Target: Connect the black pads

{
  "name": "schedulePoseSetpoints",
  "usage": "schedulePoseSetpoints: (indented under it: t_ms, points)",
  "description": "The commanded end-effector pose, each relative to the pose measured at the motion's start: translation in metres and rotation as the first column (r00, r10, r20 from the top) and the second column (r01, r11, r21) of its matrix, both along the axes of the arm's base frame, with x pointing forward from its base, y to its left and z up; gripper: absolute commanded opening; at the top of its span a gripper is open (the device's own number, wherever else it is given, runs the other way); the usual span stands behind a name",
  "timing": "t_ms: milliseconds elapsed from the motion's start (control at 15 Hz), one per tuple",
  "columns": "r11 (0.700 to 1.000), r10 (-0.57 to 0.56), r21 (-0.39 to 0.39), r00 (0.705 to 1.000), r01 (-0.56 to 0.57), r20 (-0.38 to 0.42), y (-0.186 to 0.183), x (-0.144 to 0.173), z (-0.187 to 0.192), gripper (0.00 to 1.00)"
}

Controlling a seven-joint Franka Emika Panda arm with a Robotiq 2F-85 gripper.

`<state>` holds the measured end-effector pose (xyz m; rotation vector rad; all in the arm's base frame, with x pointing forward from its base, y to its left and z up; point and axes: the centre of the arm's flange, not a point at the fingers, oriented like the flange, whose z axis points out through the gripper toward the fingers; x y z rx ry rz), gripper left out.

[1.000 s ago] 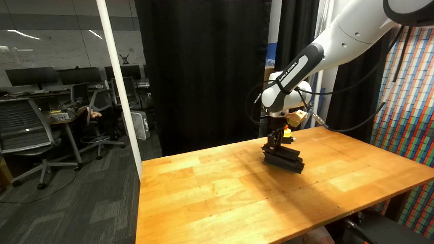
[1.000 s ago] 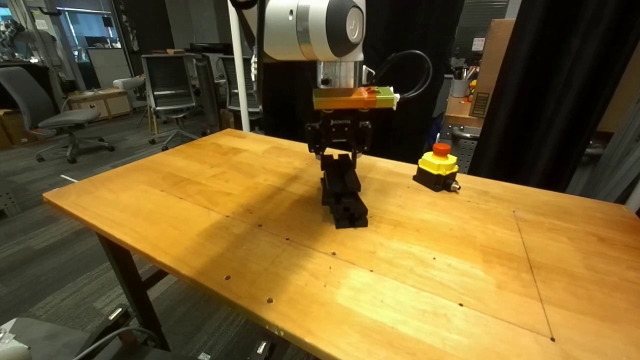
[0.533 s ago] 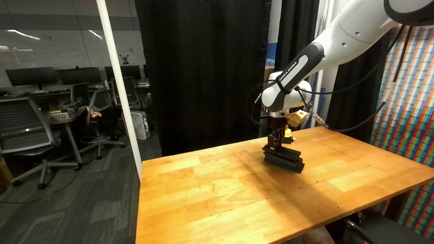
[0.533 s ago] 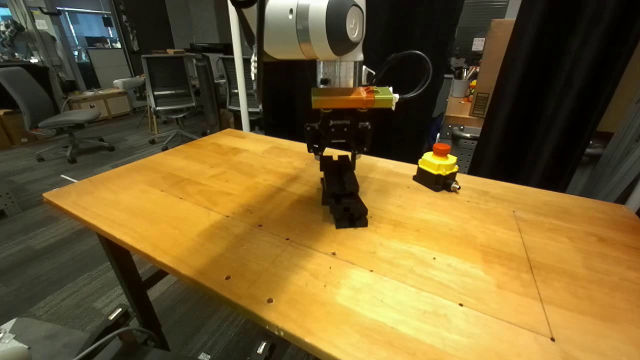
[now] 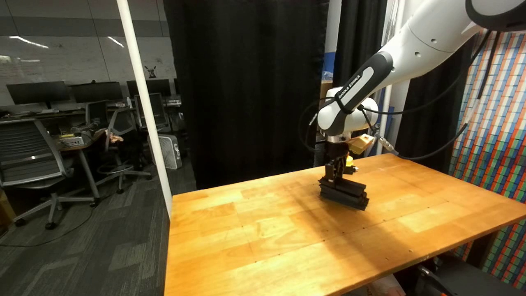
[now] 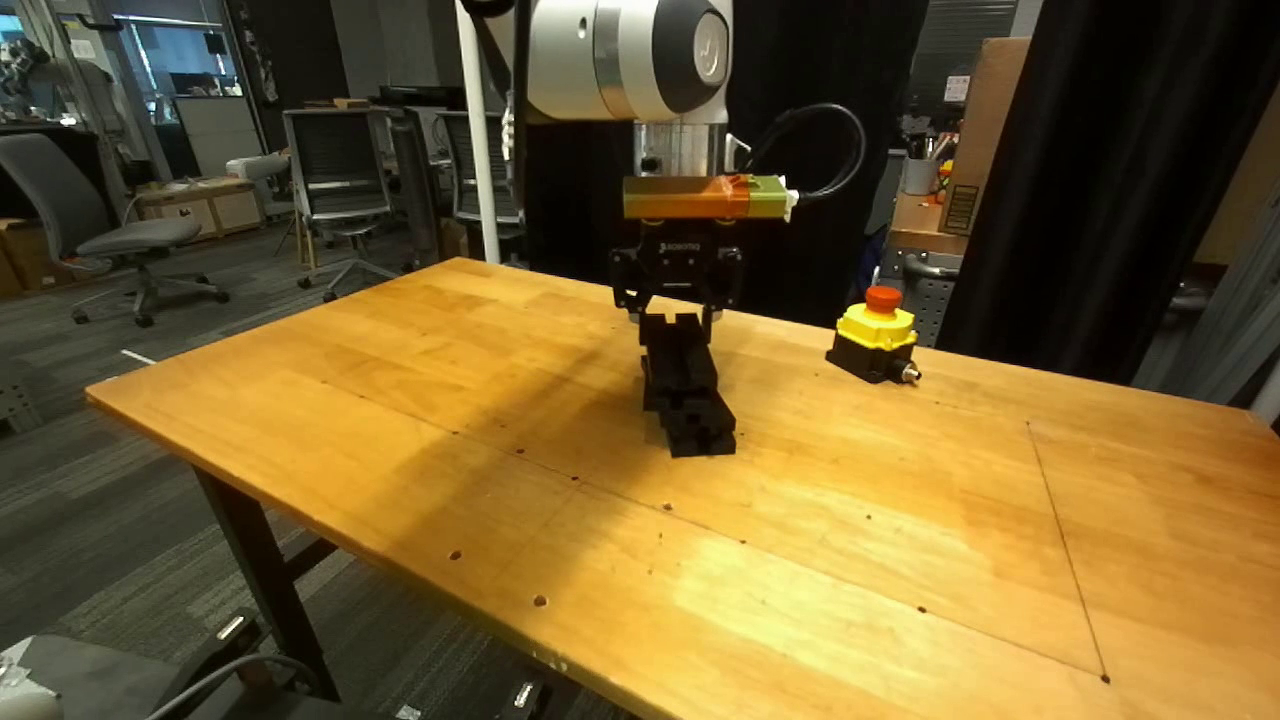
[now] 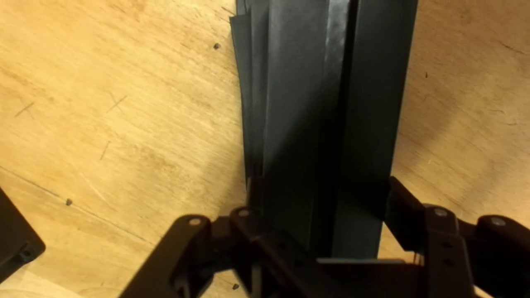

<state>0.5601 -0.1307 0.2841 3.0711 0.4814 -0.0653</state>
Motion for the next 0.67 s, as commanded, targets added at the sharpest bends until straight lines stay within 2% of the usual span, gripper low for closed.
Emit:
schedulePoseSetpoints:
  t_ms: [0,333,400,600]
  points:
    - [1.000,0.002,0.017,1.000,-0.002,-0.003,-0.0019,-0.0093,0.0121,0.45]
    - [1.000,0.001,0.014,1.000,-0.001,-0.009,-0.0048,-0.0103,0.0103,0.45]
    - [1.000,-0.002,0.013,1.000,0.002,-0.007,-0.0051,-0.0102,0.0101,0.88]
    - [1.000,0.004,0.010,1.000,-0.004,-0.002,-0.0056,-0.0101,0.0097,1.00]
